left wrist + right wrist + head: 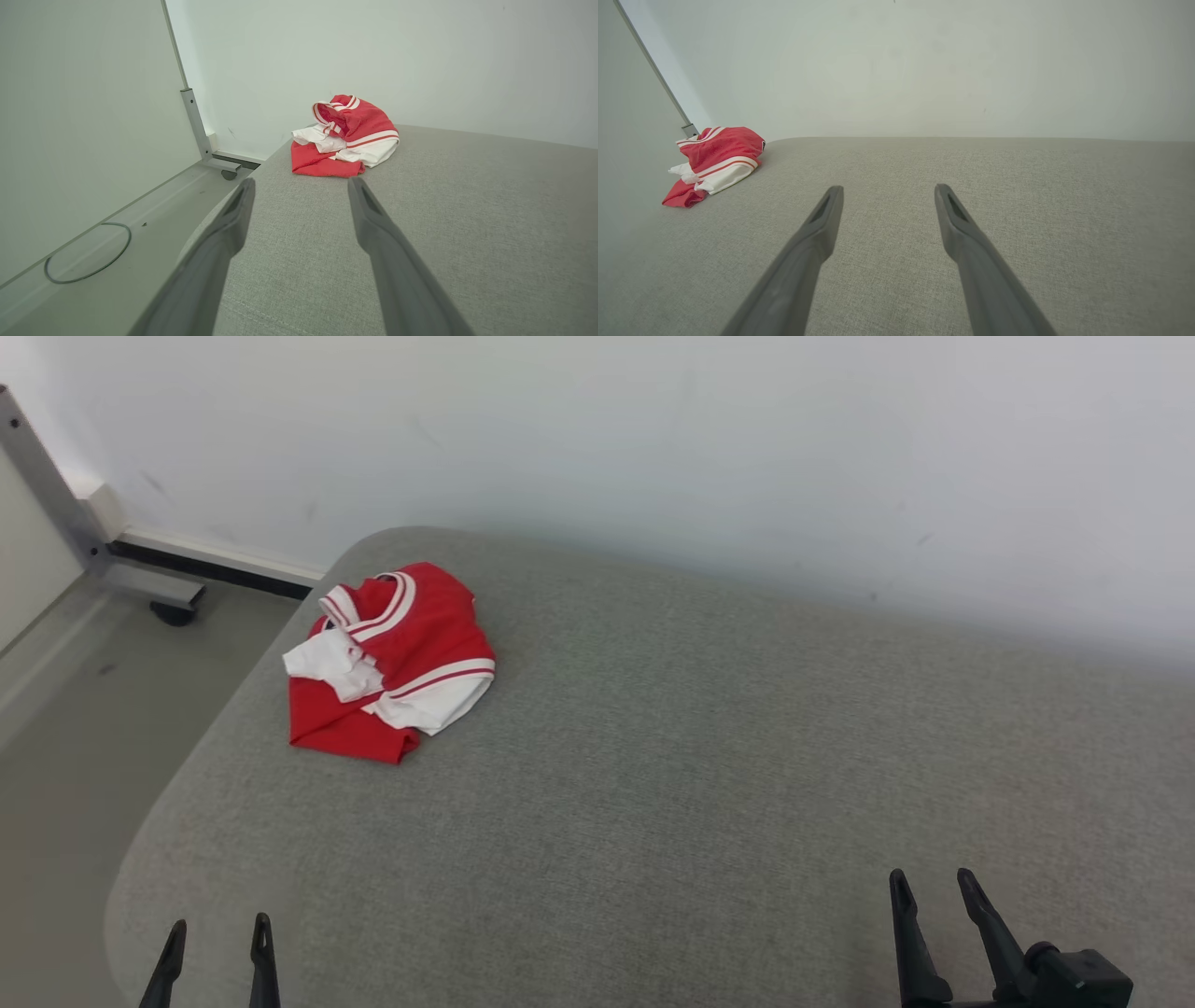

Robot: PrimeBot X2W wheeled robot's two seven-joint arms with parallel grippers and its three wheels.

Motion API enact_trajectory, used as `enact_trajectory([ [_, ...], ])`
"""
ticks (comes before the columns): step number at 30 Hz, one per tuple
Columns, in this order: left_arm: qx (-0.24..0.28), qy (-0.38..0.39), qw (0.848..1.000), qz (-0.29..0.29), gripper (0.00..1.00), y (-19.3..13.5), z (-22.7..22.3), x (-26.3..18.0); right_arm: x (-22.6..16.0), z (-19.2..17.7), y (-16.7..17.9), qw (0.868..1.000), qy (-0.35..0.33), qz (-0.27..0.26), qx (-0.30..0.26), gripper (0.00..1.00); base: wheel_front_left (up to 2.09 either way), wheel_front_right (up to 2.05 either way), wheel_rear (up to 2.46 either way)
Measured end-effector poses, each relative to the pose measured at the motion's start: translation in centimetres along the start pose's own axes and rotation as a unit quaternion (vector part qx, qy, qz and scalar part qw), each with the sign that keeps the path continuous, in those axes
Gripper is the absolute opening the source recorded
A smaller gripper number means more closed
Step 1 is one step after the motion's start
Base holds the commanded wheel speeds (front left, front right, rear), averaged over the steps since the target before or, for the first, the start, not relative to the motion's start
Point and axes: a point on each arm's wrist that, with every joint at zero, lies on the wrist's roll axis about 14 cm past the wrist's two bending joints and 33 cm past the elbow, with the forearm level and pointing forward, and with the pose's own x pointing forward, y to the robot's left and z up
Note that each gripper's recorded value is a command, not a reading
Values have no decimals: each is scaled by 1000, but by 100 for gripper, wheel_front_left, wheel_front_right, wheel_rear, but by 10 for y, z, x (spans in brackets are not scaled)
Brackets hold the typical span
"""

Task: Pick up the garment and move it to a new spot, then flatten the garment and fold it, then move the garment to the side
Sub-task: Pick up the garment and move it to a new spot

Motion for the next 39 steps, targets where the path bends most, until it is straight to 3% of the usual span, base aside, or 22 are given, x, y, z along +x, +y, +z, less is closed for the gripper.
enact_trajectory([
  [15,3,3,995,96,100,57,0,-41,29,-9,55,996,17,87,-1,100,0,0,0],
  [25,6,8,993,113,100,65,-2,-43,32,-14,57,996,24,92,2,100,0,0,0],
  [31,0,3,994,109,100,63,3,-28,35,-13,46,997,22,79,1,100,0,0,0],
  [39,9,-57,996,66,100,52,52,41,47,-3,21,998,8,55,-10,100,0,0,0],
])
